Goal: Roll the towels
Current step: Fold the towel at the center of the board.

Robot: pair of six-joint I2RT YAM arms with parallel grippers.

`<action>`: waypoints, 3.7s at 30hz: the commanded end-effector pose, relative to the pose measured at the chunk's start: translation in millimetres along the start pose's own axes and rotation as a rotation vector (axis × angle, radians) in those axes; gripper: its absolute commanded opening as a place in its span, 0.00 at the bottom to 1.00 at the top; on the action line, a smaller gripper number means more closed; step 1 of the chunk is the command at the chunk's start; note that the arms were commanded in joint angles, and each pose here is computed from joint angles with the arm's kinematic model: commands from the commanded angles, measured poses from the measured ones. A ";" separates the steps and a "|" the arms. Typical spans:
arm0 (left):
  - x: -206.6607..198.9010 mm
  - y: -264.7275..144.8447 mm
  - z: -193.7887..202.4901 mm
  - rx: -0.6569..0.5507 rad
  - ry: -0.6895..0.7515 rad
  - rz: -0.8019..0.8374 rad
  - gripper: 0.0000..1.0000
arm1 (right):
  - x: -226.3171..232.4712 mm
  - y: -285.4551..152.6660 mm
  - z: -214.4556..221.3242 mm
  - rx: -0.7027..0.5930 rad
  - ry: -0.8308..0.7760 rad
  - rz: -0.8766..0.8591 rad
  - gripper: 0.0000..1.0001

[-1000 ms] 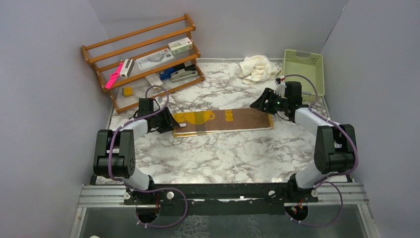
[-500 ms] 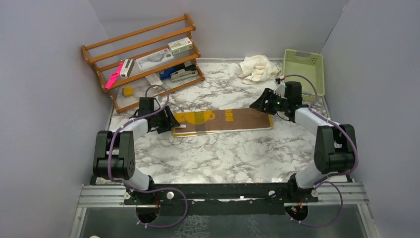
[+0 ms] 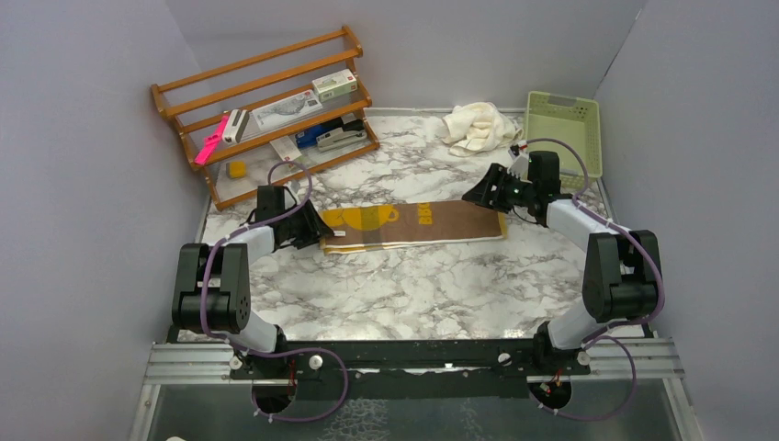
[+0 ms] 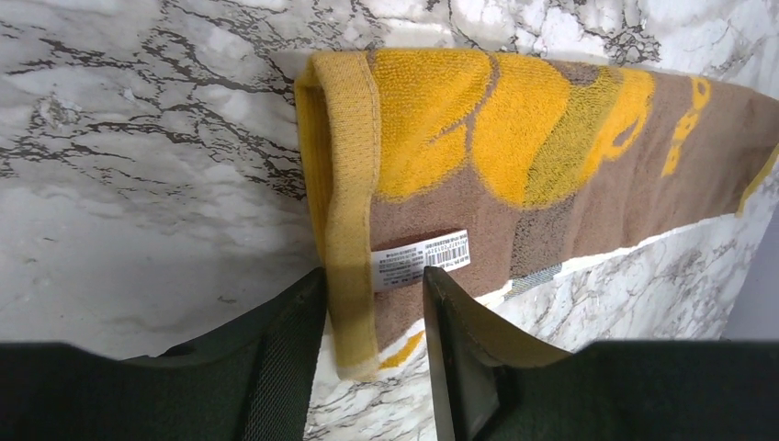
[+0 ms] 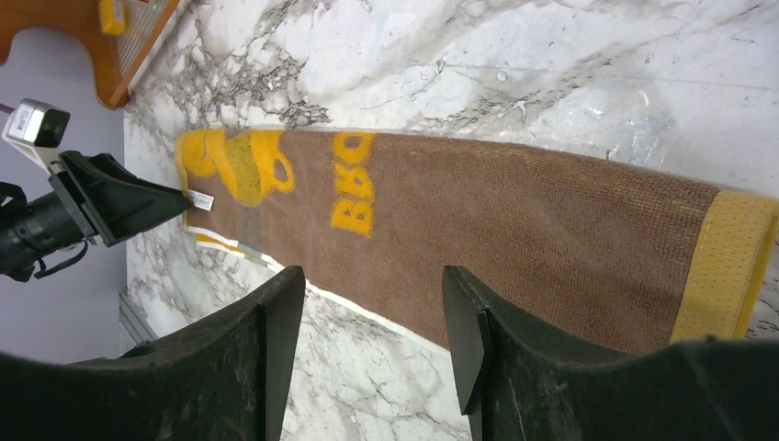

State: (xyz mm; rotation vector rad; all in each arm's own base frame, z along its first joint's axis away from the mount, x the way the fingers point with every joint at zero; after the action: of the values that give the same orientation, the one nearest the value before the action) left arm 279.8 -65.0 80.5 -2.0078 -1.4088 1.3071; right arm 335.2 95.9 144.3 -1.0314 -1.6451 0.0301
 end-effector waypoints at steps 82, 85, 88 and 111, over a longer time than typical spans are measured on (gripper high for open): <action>-228.3 38.7 -51.5 0.195 0.622 0.022 0.00 | 13.7 -10.9 -1.9 0.045 -0.024 -0.007 0.55; -230.2 43.8 -44.8 0.213 0.622 0.020 0.00 | 13.8 -10.3 -1.7 0.048 -0.022 -0.010 0.55; -227.8 54.4 -36.2 0.246 0.620 0.011 0.00 | 14.2 -10.7 -1.7 0.050 -0.021 -0.012 0.55; -233.6 80.6 -28.7 0.246 0.558 0.004 0.06 | 14.8 -12.7 1.6 0.055 -0.026 -0.027 0.55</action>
State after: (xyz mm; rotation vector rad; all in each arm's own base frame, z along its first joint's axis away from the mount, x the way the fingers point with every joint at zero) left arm 329.2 -288.0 127.7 -1.9041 -0.9215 0.7486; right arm 325.5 96.1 156.4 -0.9965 -1.6341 0.0883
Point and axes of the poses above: each gripper's point midway between its finger pads, its own y axis out along the fingers, its own x axis along the line the jaws close on, z = x × y, the point moved 7 cm from there along -y, back along the fingers, and after that the axes turned 14 degrees about y, right-handed, at the moved point
